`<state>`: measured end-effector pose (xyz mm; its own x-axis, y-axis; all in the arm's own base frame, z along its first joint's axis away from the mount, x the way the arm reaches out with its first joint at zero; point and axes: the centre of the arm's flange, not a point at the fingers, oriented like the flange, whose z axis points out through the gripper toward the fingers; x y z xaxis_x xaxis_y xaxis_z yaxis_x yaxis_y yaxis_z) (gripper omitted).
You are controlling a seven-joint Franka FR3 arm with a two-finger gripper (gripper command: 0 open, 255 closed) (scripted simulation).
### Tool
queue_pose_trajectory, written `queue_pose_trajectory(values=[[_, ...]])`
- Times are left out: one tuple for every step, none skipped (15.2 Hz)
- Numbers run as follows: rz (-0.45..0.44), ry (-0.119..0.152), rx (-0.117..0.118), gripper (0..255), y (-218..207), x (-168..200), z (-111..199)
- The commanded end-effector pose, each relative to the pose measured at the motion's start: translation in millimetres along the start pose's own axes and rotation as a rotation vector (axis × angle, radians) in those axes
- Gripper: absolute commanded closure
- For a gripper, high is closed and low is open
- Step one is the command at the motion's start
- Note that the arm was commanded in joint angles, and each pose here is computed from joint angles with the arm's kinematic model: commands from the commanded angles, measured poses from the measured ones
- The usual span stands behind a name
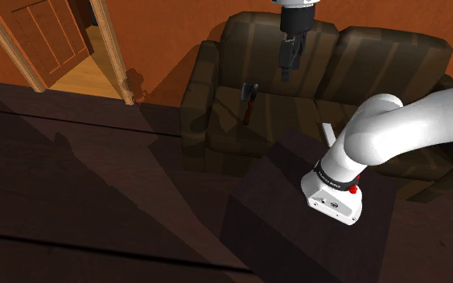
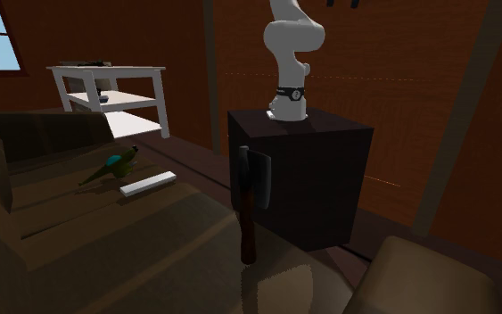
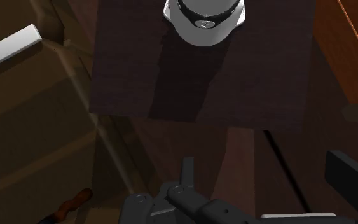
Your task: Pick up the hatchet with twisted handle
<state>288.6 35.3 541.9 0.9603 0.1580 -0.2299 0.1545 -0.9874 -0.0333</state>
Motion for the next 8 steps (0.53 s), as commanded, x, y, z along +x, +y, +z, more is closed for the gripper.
queue_pose_trajectory(values=[[0.0, 0.0, 0.0, 0, 0, 0, 0], [0.001, 0.002, 0.0, 0, 10, 7, 6], [0.003, 0.003, 0.0, 0, 20, 13, 11], [0.004, 0.005, 0.0, 0, 30, 20, 17], [0.006, 0.006, 0.001, 0, 40, 26, 22], [0.007, 0.008, 0.001, 0, 50, 33, 28], [0.009, 0.009, 0.001, 0, 60, 39, 33], [0.01, 0.011, 0.001, 0, 70, 46, 39]])
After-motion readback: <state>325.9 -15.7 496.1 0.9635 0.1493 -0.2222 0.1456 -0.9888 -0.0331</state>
